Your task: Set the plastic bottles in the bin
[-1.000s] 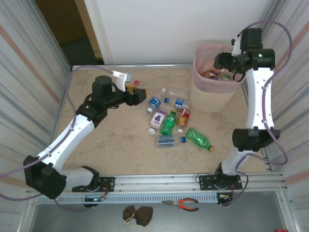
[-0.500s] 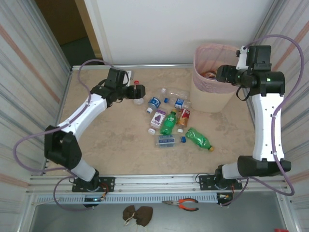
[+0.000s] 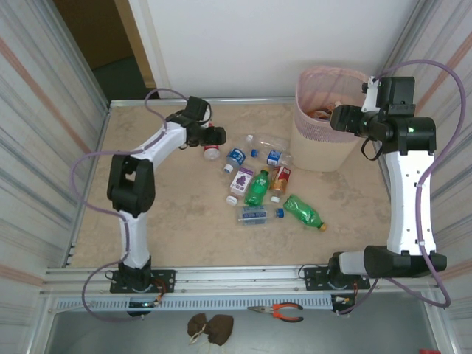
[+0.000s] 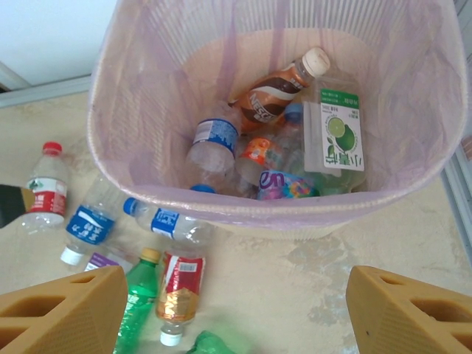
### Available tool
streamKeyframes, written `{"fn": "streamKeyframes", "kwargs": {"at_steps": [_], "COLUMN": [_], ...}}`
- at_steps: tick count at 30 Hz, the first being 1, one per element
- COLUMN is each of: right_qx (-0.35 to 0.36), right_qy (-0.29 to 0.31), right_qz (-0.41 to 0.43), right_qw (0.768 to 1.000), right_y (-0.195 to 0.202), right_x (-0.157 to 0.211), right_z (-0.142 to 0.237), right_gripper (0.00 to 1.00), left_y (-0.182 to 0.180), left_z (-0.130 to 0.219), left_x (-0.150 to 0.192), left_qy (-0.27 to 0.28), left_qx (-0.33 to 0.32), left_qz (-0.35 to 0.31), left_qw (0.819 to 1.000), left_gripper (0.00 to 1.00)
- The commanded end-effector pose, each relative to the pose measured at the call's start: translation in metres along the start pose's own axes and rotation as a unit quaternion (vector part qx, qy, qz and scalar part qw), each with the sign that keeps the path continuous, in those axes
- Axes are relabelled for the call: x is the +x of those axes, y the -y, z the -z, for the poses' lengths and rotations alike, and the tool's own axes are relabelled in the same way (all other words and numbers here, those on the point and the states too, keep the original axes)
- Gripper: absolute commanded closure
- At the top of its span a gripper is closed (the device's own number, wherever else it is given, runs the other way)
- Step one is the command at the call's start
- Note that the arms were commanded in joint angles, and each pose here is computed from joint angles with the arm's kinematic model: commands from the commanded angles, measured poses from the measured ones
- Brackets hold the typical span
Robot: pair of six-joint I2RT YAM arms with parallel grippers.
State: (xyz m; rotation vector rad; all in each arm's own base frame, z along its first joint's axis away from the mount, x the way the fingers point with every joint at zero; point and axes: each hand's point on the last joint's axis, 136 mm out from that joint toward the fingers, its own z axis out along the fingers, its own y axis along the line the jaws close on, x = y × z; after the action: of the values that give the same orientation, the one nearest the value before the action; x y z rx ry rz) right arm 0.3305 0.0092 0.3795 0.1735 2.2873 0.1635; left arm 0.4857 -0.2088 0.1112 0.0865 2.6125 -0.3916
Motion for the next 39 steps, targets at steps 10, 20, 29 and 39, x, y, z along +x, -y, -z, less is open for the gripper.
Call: {"fn": "streamKeyframes", "kwargs": {"at_steps": [10,20,29,39], "right_qx": [0.016,0.008,-0.001,-0.048], "right_qy": [0.004,0.007,0.012,0.027], "right_qz": [-0.005,-0.008,-0.011,-0.013], "right_qw": [1.0,1.0,1.0,0.998], "right_y": [0.007,0.005,0.002,-0.02], "right_x": [0.005,0.004,0.004,0.002], "right_z": [0.007,0.007,0.01,0.015], "right_gripper": [0.22,0.23,0.23,0.23], "left_y": [-0.019,-0.022,-0.021,-0.007], "left_z": [-0.039,-0.044,-0.031,0.018], "left_x": [0.028,0.051,0.049,0.033], "left_qy": [-0.068,-0.092,-0.08,-0.023], "left_qx": [-0.06,-0.07,-0.075,-0.043], "left_qz": [0.0,0.004,0.001,-0.008], "left_qw": [0.996,0.993,0.994,0.999], "left_gripper": [0.19,0.29,0.35,0.38]}}
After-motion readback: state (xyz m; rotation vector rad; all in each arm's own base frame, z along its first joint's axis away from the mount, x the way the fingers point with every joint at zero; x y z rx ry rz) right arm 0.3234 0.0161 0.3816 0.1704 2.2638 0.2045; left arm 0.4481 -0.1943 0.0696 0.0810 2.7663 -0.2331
